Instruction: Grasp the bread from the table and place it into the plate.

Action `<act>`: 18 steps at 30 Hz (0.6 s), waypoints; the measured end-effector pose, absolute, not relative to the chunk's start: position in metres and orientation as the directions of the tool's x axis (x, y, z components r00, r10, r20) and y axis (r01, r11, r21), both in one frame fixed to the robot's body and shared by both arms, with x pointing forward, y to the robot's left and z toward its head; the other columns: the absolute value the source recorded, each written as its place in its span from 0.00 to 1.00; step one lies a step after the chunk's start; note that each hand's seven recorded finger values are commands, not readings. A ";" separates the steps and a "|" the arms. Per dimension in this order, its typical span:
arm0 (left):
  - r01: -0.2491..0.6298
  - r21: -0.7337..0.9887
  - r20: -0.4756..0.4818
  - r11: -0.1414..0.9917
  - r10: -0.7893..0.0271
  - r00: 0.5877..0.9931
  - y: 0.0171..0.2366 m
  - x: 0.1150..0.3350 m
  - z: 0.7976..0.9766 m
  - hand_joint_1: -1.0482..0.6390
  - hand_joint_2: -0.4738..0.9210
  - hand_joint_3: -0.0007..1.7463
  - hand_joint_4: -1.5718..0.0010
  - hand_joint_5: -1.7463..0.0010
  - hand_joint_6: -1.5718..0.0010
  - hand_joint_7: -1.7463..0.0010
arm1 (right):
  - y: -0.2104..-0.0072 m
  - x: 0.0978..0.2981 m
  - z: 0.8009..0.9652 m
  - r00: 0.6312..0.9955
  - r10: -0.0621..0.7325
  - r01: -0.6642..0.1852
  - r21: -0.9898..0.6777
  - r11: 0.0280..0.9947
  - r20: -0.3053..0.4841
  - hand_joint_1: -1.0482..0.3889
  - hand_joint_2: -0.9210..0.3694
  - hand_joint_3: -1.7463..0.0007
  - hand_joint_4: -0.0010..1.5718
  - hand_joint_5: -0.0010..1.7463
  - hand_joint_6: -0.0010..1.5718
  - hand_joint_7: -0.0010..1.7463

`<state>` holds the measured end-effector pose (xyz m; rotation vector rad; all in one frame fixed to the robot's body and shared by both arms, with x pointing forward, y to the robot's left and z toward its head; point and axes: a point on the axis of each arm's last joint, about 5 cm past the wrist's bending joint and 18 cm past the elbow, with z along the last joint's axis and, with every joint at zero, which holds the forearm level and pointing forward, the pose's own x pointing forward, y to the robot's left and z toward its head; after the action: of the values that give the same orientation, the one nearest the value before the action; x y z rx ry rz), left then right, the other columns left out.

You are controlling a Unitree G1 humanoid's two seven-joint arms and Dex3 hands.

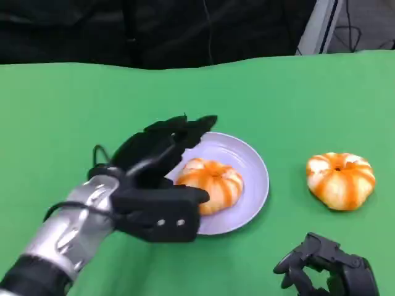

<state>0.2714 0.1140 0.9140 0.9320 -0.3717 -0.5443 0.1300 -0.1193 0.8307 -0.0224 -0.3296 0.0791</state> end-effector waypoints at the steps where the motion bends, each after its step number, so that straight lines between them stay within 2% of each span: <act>1: 0.275 0.802 0.105 0.530 -0.578 0.809 0.119 0.268 0.914 0.21 1.00 0.21 0.76 0.87 0.82 0.94 | -0.119 0.130 0.831 0.943 0.081 -0.074 -0.035 0.997 0.322 0.25 0.00 0.75 0.54 0.88 0.58 0.68; 5: 0.258 0.708 0.183 0.657 -0.524 0.832 0.136 0.259 0.913 0.22 1.00 0.21 0.73 0.85 0.79 0.93 | -0.120 0.130 0.830 0.944 0.078 -0.070 -0.036 0.997 0.321 0.25 0.00 0.75 0.54 0.88 0.58 0.68; 6: 0.257 0.701 0.185 0.665 -0.517 0.836 0.137 0.258 0.913 0.27 1.00 0.18 0.68 0.76 0.72 0.93 | -0.120 0.130 0.831 0.944 0.078 -0.070 -0.037 0.997 0.321 0.25 0.00 0.75 0.54 0.88 0.58 0.68; 8: 0.246 0.649 0.216 0.719 -0.485 0.848 0.145 0.251 0.912 0.30 1.00 0.15 0.69 0.64 0.67 0.95 | -0.119 0.130 0.831 0.943 0.081 -0.074 -0.035 0.997 0.323 0.25 0.01 0.75 0.54 0.88 0.58 0.68; 10: 0.229 0.587 0.255 0.777 -0.446 0.858 0.153 0.241 0.912 0.31 1.00 0.14 0.69 0.61 0.66 0.95 | -0.119 0.129 0.830 0.944 0.078 -0.071 -0.033 0.997 0.319 0.26 0.01 0.75 0.54 0.88 0.58 0.68; 12: 0.213 0.553 0.273 0.806 -0.417 0.867 0.158 0.236 0.912 0.39 1.00 0.11 0.63 0.54 0.54 0.90 | -0.119 0.130 0.830 0.944 0.078 -0.071 -0.034 0.997 0.321 0.26 0.00 0.74 0.54 0.88 0.58 0.68; 15: 0.166 0.457 0.323 0.874 -0.337 0.885 0.168 0.220 0.906 0.46 1.00 0.10 0.60 0.43 0.45 0.85 | -0.119 0.129 0.830 0.944 0.080 -0.073 -0.034 0.997 0.320 0.25 0.01 0.75 0.54 0.88 0.58 0.68; 18: 0.135 0.352 0.339 0.926 -0.260 0.904 0.174 0.203 0.898 0.51 1.00 0.09 0.57 0.39 0.41 0.82 | -0.118 0.128 0.830 0.945 0.083 -0.078 -0.029 0.997 0.317 0.25 0.00 0.77 0.54 0.88 0.58 0.68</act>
<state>0.2031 0.1738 0.8979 0.3290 -0.3915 -0.2080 0.1284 -0.1183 0.8303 -0.0163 -0.3241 0.0821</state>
